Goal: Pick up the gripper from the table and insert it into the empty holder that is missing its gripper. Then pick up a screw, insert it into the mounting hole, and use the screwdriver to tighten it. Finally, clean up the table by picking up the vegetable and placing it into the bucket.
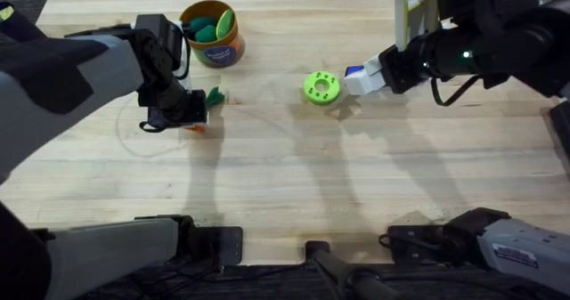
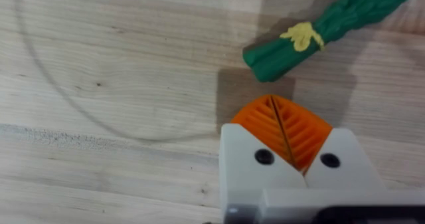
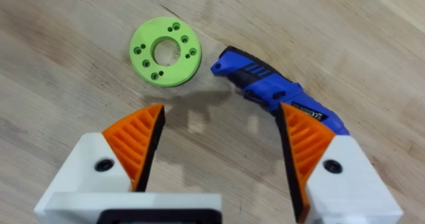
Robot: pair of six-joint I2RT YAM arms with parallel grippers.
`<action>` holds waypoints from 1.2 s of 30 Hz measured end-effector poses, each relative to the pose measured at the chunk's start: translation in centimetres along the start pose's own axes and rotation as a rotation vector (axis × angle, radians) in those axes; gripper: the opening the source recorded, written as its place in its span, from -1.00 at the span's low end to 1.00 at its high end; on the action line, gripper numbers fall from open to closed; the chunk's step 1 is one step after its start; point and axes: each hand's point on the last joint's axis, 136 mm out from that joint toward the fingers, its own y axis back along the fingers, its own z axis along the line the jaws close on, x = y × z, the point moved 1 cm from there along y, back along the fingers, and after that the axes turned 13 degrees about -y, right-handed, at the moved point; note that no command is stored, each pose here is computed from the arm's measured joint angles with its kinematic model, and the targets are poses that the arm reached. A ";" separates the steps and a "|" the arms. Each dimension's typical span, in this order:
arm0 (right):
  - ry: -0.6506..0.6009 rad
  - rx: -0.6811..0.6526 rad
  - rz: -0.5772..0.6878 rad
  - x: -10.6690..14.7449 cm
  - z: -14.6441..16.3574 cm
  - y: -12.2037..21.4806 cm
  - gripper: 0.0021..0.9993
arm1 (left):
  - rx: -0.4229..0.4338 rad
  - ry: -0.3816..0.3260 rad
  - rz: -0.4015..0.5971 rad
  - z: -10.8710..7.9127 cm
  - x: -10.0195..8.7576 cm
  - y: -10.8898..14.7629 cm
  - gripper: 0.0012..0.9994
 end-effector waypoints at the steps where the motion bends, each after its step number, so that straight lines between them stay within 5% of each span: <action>1: 0.000 0.000 0.003 0.1 0.0 0.0 0.93 | 0.002 -0.001 0.007 0.0 0.1 -0.1 -0.96; 16: 0.000 0.001 0.012 0.3 0.0 0.0 0.93 | 0.058 -0.006 0.044 -1.0 1.0 -0.1 -0.94; 20: 0.000 0.001 0.012 0.3 0.0 0.0 0.93 | 0.077 -0.025 0.121 -1.3 2.7 0.3 0.22; 22: 0.000 0.001 0.012 0.3 0.0 0.0 0.93 | 0.085 -0.030 0.148 -1.4 3.1 0.9 0.56; 25: 0.000 0.001 0.012 0.3 0.0 0.0 0.93 | 0.087 -0.037 0.134 -1.1 2.0 2.6 0.69; 29: 0.001 0.001 0.013 0.3 0.0 0.0 0.93 | 0.074 -0.110 0.007 -0.4 -2.0 5.9 0.97; 33: 0.001 0.001 0.013 0.3 0.0 0.0 0.93 | 0.067 -0.271 -0.138 -0.2 -5.5 8.3 0.97; 36: 0.000 0.001 0.013 0.3 0.0 0.0 0.93 | 0.070 -0.400 -0.175 -0.5 -6.1 8.7 0.97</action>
